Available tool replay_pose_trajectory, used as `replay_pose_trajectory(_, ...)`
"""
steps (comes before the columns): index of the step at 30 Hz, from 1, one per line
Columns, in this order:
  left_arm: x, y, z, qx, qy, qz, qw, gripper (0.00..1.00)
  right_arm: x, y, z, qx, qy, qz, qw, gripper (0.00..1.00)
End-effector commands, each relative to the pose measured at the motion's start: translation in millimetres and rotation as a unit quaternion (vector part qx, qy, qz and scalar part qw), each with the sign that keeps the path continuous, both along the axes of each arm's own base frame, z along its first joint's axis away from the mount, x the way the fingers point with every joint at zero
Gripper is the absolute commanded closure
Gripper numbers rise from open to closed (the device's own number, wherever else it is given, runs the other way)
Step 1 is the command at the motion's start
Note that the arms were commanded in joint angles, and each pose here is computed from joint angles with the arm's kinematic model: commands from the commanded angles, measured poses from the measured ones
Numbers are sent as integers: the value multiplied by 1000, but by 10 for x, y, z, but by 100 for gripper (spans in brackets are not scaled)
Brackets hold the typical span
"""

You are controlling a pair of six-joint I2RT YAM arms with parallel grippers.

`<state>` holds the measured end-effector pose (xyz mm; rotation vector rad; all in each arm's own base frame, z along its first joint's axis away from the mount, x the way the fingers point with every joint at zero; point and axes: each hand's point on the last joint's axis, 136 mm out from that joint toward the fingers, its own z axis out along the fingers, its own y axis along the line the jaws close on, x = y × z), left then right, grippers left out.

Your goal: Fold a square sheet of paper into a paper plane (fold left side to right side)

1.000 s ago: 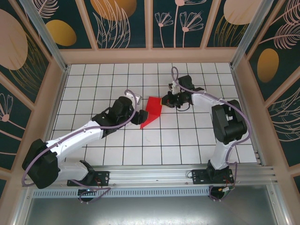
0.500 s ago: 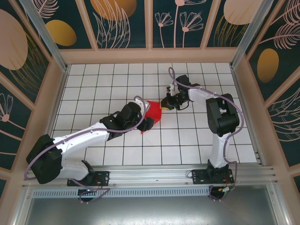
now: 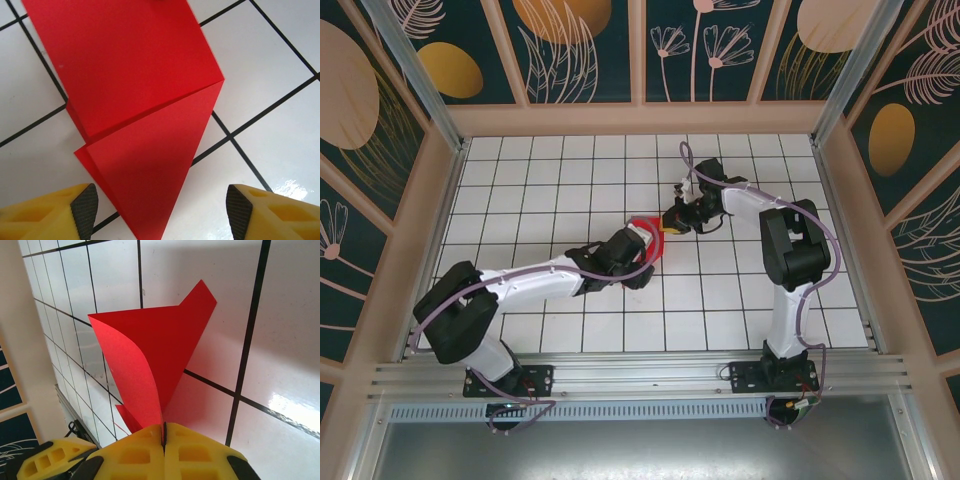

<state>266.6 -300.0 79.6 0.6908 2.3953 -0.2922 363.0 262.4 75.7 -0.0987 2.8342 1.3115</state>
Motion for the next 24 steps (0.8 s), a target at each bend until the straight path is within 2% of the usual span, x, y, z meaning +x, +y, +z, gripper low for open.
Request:
replay_pose_trajectory(1,19,-66,-17,32,-15,-8,999,28,23,23,16,6,6,7,1000,99)
replay_pose_trajectory(3,-13,-79,-111,44,-10,-12,999,27,23,22,8,5,8,6,1000,99)
replay_pose_trajectory(8,87,-181,-61,61,-32,5,998,26,19,19,-2,4,11,5,1000,99)
replay_pose_trajectory(16,160,-180,-352,146,-50,25,988,25,9,36,-16,6,14,5,1000,99)
replay_pose_trajectory(24,200,-160,-445,211,-82,48,973,24,6,45,-17,9,14,6,1000,99)
